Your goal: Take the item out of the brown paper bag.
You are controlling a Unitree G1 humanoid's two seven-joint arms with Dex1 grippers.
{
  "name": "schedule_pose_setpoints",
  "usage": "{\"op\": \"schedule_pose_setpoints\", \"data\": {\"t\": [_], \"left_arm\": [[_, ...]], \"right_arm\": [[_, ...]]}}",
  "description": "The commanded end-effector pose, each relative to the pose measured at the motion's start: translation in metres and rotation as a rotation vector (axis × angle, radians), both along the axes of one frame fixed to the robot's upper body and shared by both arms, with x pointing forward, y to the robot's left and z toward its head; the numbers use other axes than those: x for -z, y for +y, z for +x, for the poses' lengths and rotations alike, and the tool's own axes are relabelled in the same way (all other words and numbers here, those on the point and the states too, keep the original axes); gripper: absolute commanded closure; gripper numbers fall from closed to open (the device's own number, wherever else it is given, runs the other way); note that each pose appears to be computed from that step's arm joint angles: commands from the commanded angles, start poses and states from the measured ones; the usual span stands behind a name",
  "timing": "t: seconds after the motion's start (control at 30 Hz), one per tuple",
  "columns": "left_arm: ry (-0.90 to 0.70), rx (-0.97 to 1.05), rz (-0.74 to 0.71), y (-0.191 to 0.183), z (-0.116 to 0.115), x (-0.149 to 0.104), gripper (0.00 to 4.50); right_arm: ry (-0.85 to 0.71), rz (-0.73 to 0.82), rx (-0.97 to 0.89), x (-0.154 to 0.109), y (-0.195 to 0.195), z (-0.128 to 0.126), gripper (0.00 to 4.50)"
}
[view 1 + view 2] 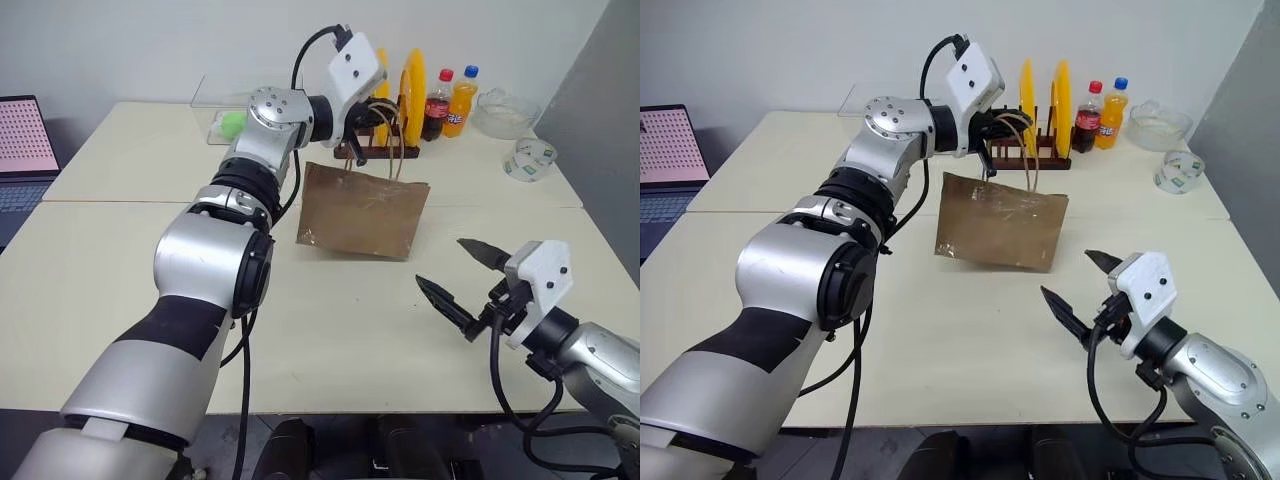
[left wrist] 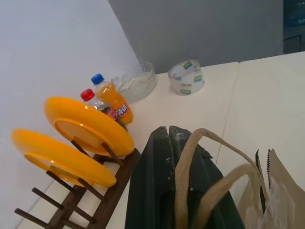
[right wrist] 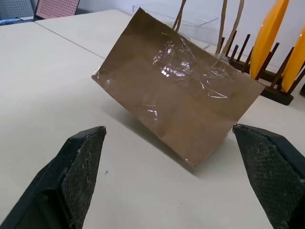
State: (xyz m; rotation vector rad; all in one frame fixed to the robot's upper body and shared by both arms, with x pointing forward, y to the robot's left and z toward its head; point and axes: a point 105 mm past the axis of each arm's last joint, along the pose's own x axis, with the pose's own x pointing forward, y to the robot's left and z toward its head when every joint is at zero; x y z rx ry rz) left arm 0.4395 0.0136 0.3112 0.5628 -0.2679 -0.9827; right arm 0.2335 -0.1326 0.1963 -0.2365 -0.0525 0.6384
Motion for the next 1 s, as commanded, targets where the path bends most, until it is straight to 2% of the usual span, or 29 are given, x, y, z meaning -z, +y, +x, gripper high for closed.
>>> {"op": "schedule_pose_setpoints", "data": {"t": [0.03,0.27,0.47,1.0], "left_arm": [[-0.083,-0.011,-0.02,0.0,-0.002,-0.02,4.46],[-0.083,-0.028,0.066,0.008,0.002,0.003,4.46],[-0.102,-0.051,0.12,0.015,0.005,0.011,4.46],[-0.309,-0.115,0.214,0.015,0.005,-0.01,4.46]], "right_arm": [[-0.067,-0.016,-0.029,-0.013,0.008,-0.01,0.0],[-0.062,-0.007,-0.052,-0.013,0.011,-0.01,0.0],[-0.057,-0.002,-0.07,-0.014,0.013,-0.01,0.0],[-0.052,-0.017,-0.09,-0.013,0.015,-0.008,0.0]]}}
